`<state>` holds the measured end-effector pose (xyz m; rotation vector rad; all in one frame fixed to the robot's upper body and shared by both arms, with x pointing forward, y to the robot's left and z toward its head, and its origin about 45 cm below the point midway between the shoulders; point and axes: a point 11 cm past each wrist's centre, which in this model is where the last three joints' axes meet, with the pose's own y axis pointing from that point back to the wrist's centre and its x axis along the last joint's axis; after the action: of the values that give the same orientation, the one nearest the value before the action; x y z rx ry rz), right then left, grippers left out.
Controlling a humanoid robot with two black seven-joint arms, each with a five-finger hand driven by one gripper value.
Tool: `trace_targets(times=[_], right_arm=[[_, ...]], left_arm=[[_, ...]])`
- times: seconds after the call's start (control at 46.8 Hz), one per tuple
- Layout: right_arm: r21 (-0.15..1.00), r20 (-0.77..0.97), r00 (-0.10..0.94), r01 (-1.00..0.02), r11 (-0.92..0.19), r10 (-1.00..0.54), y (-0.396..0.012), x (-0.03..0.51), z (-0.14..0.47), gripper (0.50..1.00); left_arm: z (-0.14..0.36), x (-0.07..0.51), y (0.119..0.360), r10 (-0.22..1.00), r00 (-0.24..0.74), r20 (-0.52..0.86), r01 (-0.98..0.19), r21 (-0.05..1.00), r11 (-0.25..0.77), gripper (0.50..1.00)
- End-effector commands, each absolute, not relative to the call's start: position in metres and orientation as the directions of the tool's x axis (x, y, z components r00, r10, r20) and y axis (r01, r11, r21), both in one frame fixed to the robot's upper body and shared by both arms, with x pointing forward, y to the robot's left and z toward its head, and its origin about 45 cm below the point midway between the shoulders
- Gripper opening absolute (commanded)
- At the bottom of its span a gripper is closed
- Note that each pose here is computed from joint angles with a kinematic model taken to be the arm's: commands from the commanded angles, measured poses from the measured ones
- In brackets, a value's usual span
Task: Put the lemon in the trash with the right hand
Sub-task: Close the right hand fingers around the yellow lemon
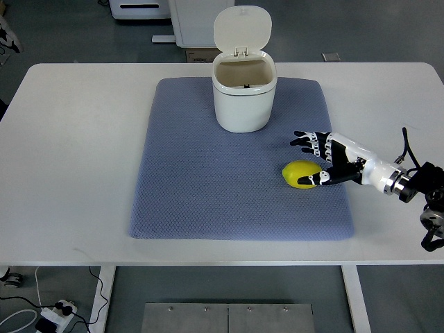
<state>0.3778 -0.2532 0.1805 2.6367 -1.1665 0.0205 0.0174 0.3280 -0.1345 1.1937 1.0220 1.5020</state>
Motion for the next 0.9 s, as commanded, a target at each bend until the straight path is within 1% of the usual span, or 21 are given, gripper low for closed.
trace_targets(times=[0.0, 0.534, 0.641, 0.876], right_arm=[[0.228, 0.116, 0.673, -0.733, -0.64, -0.73, -0.253, 0.379, 0.179, 0.985], [0.248, 0.07, 0.636, -0.758, -0.604, -0.769, -0.264, 0.368, 0.157, 0.985], [0.245, 0.068, 0.634, -0.759, -0.603, -0.77, -0.264, 0.368, 0.158, 0.979], [0.236, 0.058, 0.628, -0.764, -0.601, -0.776, -0.258, 0.372, 0.155, 0.945]], left_arm=[[-0.134, 0.018, 0.328, 0.974, -0.095, 0.207, -0.165, 0.961, -0.221, 1.0], [-0.134, 0.018, 0.328, 0.974, -0.095, 0.207, -0.165, 0.961, -0.221, 1.0], [-0.135, 0.017, 0.328, 0.974, -0.095, 0.207, -0.164, 0.962, -0.221, 1.0], [-0.135, 0.017, 0.328, 0.974, -0.095, 0.207, -0.164, 0.962, -0.221, 1.0]])
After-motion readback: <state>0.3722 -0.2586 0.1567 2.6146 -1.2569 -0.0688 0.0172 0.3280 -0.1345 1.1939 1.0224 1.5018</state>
